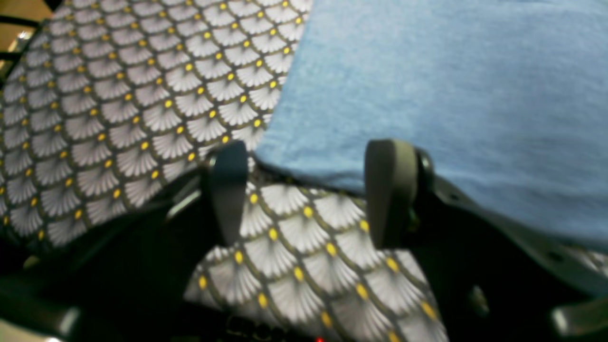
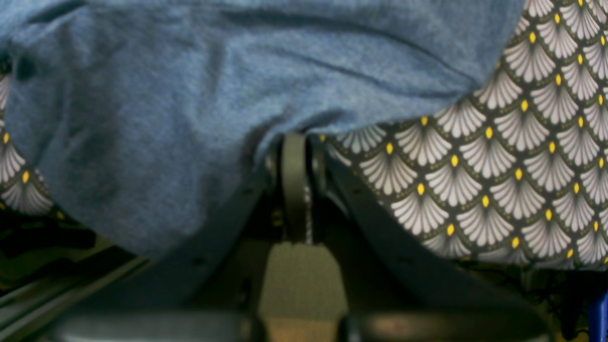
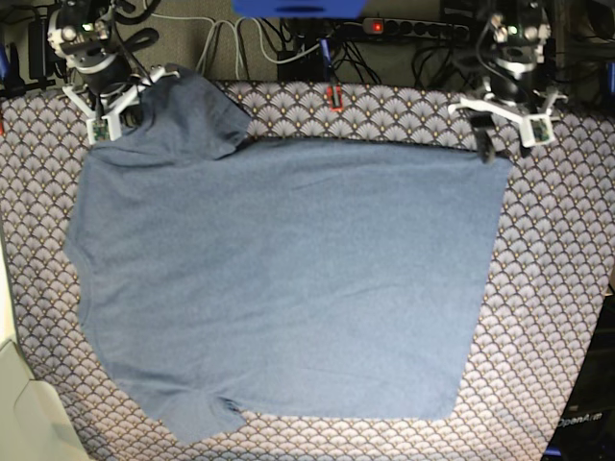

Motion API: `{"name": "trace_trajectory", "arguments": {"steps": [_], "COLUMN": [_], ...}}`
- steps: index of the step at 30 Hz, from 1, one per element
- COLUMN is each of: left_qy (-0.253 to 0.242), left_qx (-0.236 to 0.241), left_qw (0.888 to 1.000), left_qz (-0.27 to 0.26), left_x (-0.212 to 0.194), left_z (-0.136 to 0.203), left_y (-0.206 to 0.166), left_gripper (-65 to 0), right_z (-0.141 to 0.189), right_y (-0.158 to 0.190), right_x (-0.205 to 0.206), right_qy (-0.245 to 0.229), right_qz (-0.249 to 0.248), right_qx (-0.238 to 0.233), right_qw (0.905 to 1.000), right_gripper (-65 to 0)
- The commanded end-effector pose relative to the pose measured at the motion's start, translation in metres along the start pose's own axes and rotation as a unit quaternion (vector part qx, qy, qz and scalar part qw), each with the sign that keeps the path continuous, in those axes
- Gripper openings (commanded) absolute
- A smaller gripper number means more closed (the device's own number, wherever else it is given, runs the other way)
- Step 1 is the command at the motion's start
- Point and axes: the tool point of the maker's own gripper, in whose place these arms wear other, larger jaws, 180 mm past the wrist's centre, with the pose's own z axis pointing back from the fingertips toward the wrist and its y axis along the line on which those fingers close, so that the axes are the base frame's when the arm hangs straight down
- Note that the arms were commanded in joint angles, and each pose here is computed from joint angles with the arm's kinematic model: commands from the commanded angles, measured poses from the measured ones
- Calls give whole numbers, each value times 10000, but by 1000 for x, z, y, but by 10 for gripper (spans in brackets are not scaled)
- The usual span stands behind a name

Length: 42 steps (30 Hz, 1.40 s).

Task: Fold the T-shirt properly
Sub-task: 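Move the left gripper to the opposite shoulder edge and grasp it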

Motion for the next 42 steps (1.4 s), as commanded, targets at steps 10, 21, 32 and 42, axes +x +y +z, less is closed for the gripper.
{"name": "trace_trajectory", "arguments": {"steps": [10, 21, 32, 42], "left_qy": [-187, 102, 42, 278], "left_qx": [447, 524, 509, 435], "left_qw": [9986, 9981, 9982, 9980], "left_qz": [206, 295, 322, 373], "left_x": [4, -19, -15, -33], "left_z": [-29, -45, -49, -57], "left_y": [26, 29, 27, 18], "left_gripper": [-266, -268, -268, -269], "right_z": [3, 2, 2, 2], "right_y": [-2, -1, -1, 0], "right_x": [8, 8, 6, 6], "right_qy": [-154, -148, -114, -107], "right_qz": [48, 63, 68, 70], "right_qx": [-1, 5, 2, 10], "right_qw": [9999, 9999, 9999, 9999], "right_gripper": [-650, -650, -650, -650]}}
